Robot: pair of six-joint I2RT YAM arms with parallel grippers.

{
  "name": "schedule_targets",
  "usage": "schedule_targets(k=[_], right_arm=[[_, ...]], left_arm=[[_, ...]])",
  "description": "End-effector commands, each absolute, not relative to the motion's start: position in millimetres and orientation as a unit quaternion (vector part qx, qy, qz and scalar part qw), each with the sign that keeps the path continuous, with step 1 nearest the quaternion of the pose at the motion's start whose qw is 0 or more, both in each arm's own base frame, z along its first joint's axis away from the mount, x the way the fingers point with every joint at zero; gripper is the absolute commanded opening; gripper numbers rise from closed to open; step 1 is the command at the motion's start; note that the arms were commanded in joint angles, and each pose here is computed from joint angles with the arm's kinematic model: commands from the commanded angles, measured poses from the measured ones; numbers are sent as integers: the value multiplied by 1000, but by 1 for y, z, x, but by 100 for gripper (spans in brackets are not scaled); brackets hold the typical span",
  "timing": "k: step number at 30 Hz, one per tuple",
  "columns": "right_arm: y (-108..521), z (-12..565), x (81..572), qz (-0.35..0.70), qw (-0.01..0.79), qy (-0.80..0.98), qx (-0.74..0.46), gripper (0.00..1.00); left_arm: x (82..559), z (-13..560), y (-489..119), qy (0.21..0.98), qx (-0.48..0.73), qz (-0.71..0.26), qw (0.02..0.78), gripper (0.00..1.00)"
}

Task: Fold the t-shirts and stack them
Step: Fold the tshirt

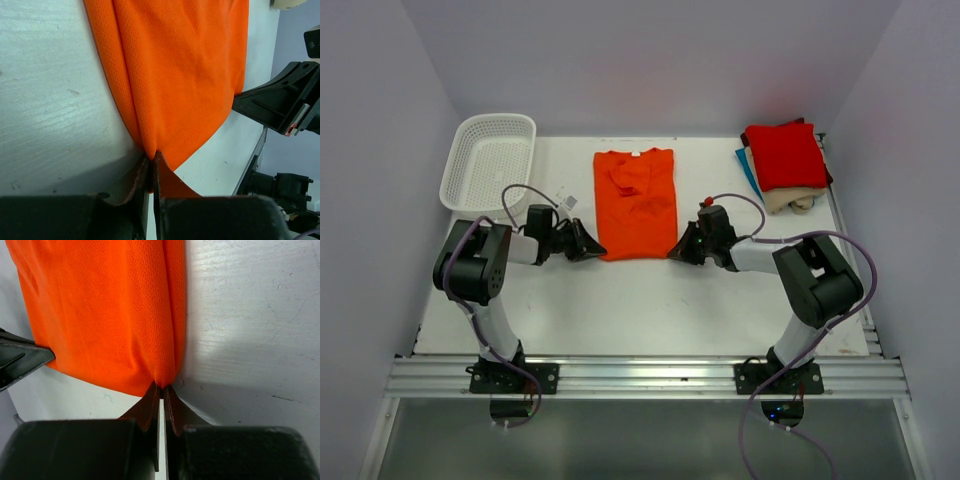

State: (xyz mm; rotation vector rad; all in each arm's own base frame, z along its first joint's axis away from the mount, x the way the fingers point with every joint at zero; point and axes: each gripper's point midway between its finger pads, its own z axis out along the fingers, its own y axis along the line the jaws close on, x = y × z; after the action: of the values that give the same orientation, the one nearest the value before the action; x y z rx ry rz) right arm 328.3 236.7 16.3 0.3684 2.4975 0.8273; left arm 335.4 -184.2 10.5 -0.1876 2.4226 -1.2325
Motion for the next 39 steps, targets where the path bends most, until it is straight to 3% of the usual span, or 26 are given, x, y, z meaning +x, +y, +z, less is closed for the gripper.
schedule_targets(k=[1,11,30,34,39], right_arm=[[222,0,317,266,232,926,135,0],[223,37,305,297,259,913,105,0],[217,97,188,320,270,908,19,0],[218,123,172,333,281,900,6,0],[214,163,179,333,320,887,-5,0]], left_arm=[[300,-37,-167,908,-104,-379,143,8],[274,-26,-166,912,-97,-379,119,3],[169,65,-193,908,-61,-402,98,3],[152,94,-186,906,-64,-400,121,3],[165,126,-183,892,-63,-405,189,6]])
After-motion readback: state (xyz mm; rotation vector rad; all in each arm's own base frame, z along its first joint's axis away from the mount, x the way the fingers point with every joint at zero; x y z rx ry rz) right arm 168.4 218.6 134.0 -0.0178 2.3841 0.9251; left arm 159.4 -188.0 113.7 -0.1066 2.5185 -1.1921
